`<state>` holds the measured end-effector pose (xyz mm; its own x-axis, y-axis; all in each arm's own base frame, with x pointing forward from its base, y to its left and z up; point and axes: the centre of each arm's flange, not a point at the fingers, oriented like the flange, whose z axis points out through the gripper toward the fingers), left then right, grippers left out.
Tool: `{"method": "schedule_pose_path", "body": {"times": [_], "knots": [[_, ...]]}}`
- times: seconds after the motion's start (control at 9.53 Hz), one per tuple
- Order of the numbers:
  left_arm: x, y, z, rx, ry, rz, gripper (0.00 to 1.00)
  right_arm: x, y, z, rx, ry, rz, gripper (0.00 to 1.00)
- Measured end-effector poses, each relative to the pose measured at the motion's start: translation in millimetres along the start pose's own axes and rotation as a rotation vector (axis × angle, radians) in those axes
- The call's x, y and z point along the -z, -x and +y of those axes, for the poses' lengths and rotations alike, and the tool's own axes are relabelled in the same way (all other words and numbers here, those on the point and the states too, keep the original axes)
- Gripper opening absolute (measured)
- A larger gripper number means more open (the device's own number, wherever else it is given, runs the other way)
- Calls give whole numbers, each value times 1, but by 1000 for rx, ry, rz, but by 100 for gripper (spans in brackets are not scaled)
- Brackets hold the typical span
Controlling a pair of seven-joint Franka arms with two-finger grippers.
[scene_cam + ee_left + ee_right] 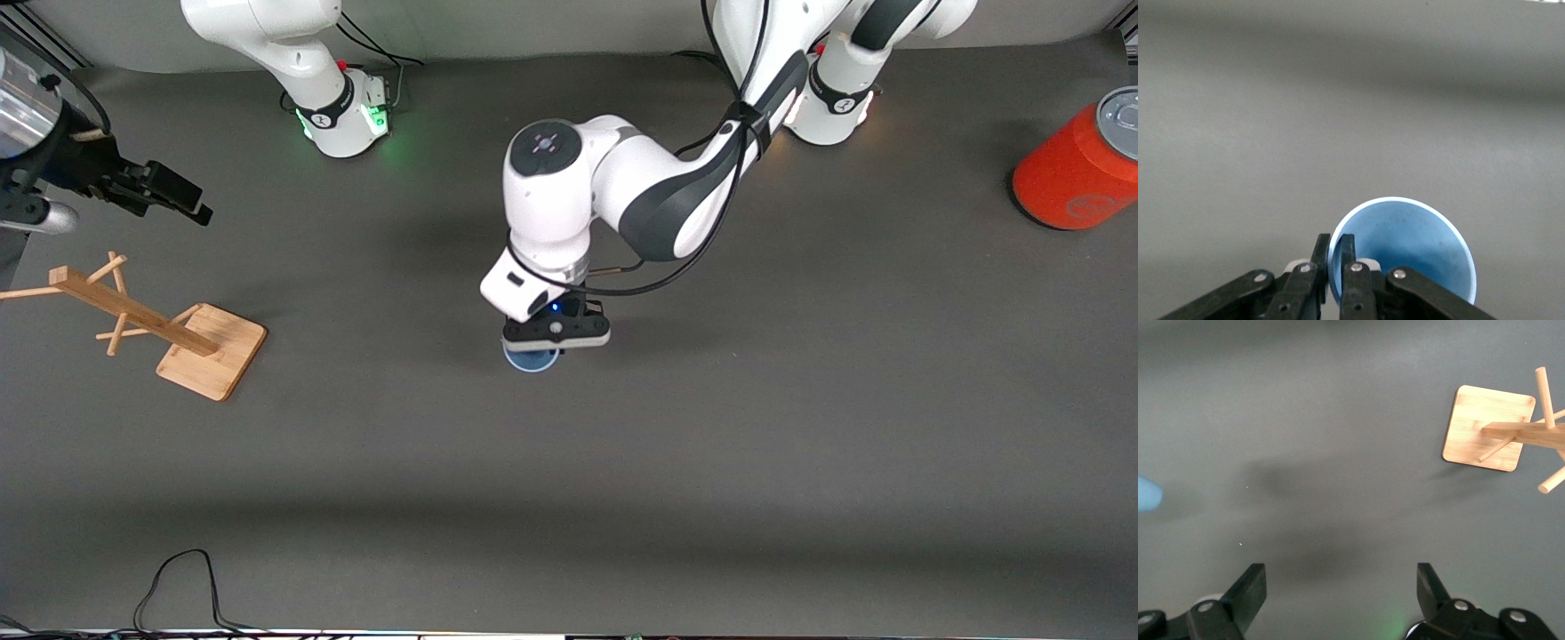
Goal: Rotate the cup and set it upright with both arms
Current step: 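Rotate the cup upright with the left gripper and set it down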
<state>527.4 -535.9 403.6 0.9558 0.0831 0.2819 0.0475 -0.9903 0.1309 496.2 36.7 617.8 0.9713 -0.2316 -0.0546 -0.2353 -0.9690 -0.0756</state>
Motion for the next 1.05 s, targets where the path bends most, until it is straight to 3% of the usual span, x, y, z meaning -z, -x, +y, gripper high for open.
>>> {"method": "schedule_pose_path", "body": {"times": [0.52,1.05], "knots": [[-78,92,-43,-101,-61,189,10,-8,-9,-7,7,-4,18,100],[-130,139,-53,-143,-96,369,10,-6,-11,-8,7,-12,43,100]]}}
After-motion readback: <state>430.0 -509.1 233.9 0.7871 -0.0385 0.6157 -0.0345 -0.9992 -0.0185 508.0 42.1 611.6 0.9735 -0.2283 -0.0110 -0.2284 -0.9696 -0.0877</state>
